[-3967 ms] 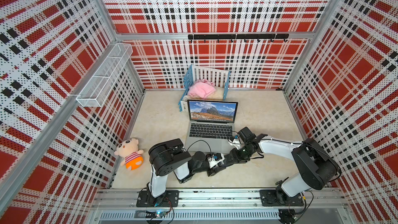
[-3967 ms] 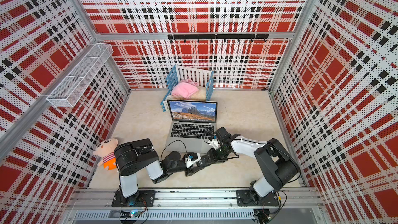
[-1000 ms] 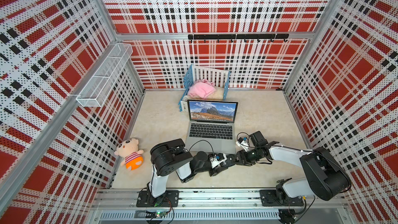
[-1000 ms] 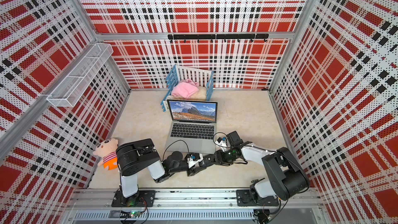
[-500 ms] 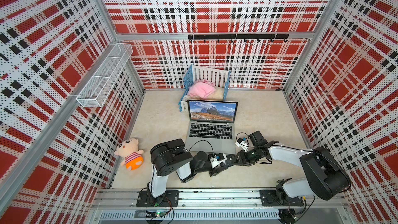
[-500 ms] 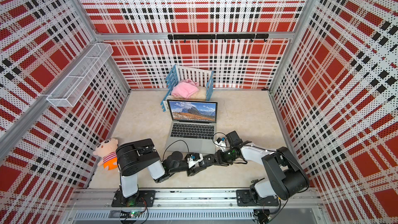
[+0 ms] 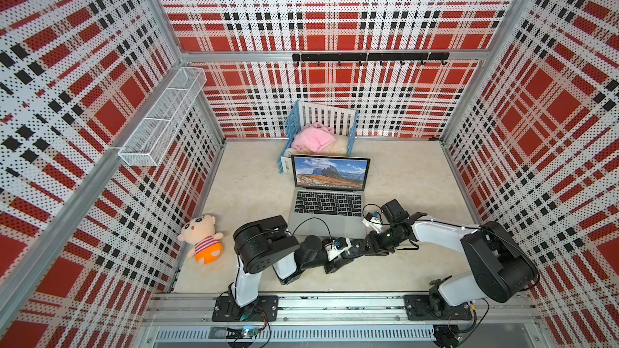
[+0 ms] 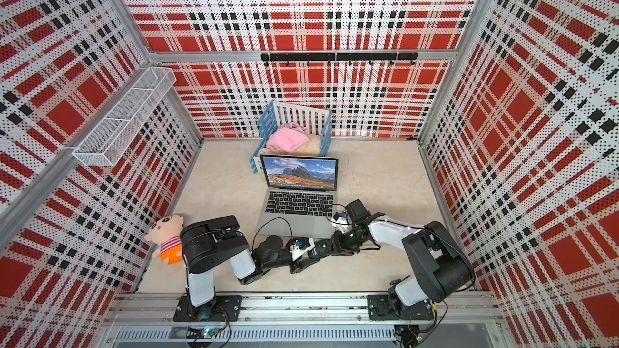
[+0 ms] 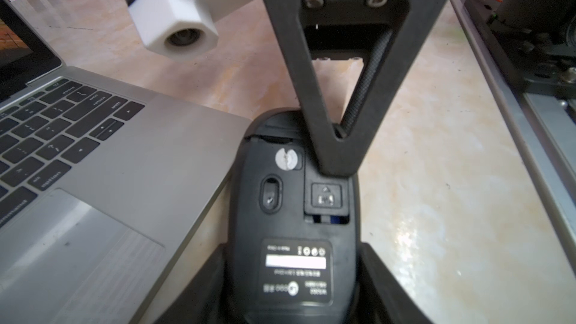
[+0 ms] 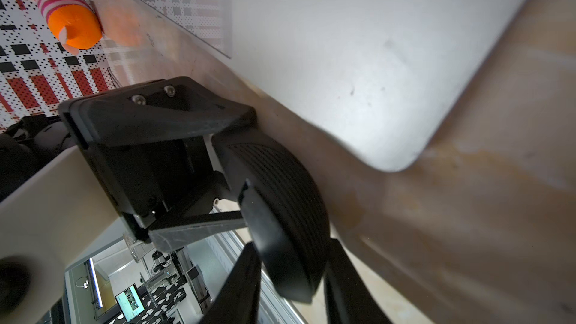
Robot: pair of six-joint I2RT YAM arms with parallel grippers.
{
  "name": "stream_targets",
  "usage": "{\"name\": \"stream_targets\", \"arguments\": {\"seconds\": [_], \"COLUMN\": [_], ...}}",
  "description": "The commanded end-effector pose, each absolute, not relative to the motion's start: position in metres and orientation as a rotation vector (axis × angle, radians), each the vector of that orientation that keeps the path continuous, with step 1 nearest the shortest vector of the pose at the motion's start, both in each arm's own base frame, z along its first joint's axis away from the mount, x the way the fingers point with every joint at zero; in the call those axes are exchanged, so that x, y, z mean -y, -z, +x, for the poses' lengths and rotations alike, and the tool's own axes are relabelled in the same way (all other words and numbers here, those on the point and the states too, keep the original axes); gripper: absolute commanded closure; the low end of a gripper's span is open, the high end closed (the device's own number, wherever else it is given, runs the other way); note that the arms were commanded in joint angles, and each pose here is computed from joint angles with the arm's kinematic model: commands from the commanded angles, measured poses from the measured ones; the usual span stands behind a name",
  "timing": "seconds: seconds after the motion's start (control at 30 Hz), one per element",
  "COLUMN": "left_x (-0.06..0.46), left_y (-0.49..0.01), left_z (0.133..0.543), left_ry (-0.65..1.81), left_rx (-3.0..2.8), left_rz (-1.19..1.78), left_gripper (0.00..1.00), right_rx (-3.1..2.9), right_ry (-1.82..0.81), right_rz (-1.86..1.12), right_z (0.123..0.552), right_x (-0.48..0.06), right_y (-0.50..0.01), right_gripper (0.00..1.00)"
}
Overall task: Remove the wireless mouse receiver from the laptop
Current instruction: Close the lid on the mouse.
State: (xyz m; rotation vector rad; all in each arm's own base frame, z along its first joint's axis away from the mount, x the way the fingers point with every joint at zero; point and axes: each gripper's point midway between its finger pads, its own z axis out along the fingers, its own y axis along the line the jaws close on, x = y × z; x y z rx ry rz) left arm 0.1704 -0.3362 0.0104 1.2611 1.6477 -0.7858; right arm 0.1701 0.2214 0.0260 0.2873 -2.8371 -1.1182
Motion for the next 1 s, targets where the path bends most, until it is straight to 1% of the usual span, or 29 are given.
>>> {"name": "stream_targets", "arguments": {"seconds": [0.0,0.27,0.4,0.5,0.7,0.83,0.97], "left_x": [0.313,0.313,0.313,0.312,0.312,0.312,0.312], "left_y": [0.047,0.047,0.048,0.049,0.050,0.049,0.048], "left_z": [0.142,0.142,0.142,0.142,0.142,0.142,0.141], "left_ry": [0.766,0.767,0.766,0.763,0.758,0.760,0.763], "left_rx": [-1.870,-1.872,-1.874,-1.877,-1.879,-1.876,-1.873], "left_rz": [1.412,1.410,1.411,1.412,1.412,1.412,1.416], "left_gripper": [0.63,0.64,0.64,0.64,0.64,0.63,0.64], "right_rx": [2.950,2.956,2.952,2.956,2.948,2.938,2.944], "right_ry": [0.812,0.772,0.781,0.812,0.899,0.965,1.109], "right_rz": [0.340,0.363,0.377,0.393,0.405,0.357,0.259], "right_z": [0.167,0.168,0.168,0.170,0.174,0.180,0.195], "right_x": [-0.203,-0.205,-0.208,-0.210,-0.220,-0.222,-0.212], "right_y": [0.017,0.023,0.021,0.016,0.008,0.006,-0.004], "right_gripper": [0.61,0.56,0.48,0.38,0.27,0.24,0.24]}}
